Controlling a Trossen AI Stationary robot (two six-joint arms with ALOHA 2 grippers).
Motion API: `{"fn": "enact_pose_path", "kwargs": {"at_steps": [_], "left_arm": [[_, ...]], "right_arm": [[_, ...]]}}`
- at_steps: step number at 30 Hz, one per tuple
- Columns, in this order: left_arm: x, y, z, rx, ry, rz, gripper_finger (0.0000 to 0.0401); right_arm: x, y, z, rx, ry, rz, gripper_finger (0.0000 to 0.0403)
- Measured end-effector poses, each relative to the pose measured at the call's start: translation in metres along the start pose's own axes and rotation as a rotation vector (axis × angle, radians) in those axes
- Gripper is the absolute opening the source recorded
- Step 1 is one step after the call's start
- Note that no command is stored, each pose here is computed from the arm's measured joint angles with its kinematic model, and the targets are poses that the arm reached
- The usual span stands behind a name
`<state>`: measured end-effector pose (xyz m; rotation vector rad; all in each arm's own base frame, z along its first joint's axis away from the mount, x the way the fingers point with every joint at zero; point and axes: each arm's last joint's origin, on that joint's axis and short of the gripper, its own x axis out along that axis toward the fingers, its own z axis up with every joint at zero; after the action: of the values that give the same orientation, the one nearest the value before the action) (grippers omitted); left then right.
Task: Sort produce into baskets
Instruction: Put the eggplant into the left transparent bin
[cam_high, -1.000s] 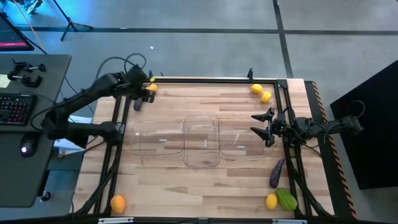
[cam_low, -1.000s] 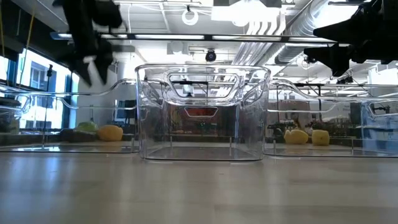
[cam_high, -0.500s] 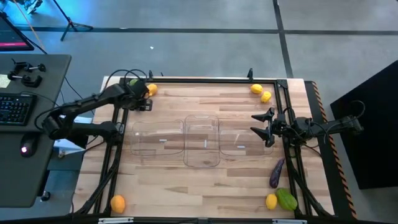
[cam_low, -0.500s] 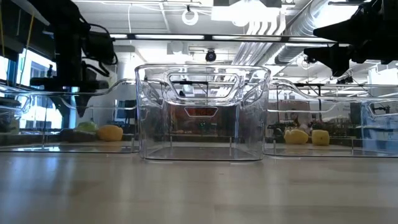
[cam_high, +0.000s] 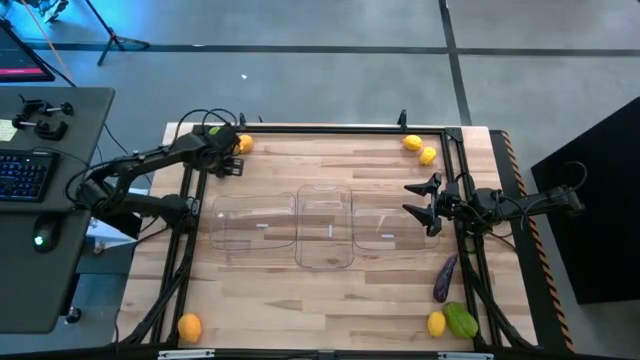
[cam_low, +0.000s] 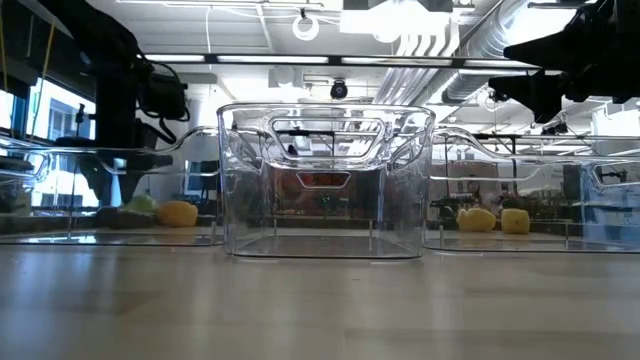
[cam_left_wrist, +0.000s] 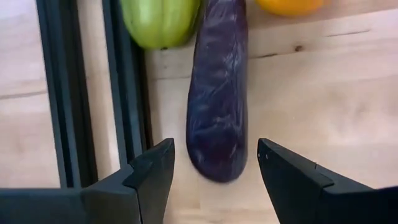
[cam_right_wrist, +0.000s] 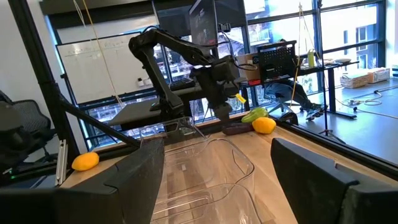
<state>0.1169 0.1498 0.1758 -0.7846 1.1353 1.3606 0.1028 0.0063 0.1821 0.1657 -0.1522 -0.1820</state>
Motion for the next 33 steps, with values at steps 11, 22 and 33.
{"fn": "enact_pose_path", "kwargs": {"at_steps": [11, 22, 33], "left_arm": [[0.016, -0.001, 0.010, -0.019, 0.007, 0.012, 0.0218], [0.041, -0.010, 0.011, -0.004, 0.114, 0.012, 0.0218], [0.023, -0.001, 0.007, 0.017, 0.108, -0.012, 0.0121]], "right_arm": [[0.000, 0.000, 0.000, 0.000, 0.000, 0.000, 0.0284], [0.000, 0.000, 0.000, -0.001, 0.003, 0.000, 0.0284], [0.000, 0.000, 0.000, -0.002, 0.004, -0.001, 0.0284]]}}
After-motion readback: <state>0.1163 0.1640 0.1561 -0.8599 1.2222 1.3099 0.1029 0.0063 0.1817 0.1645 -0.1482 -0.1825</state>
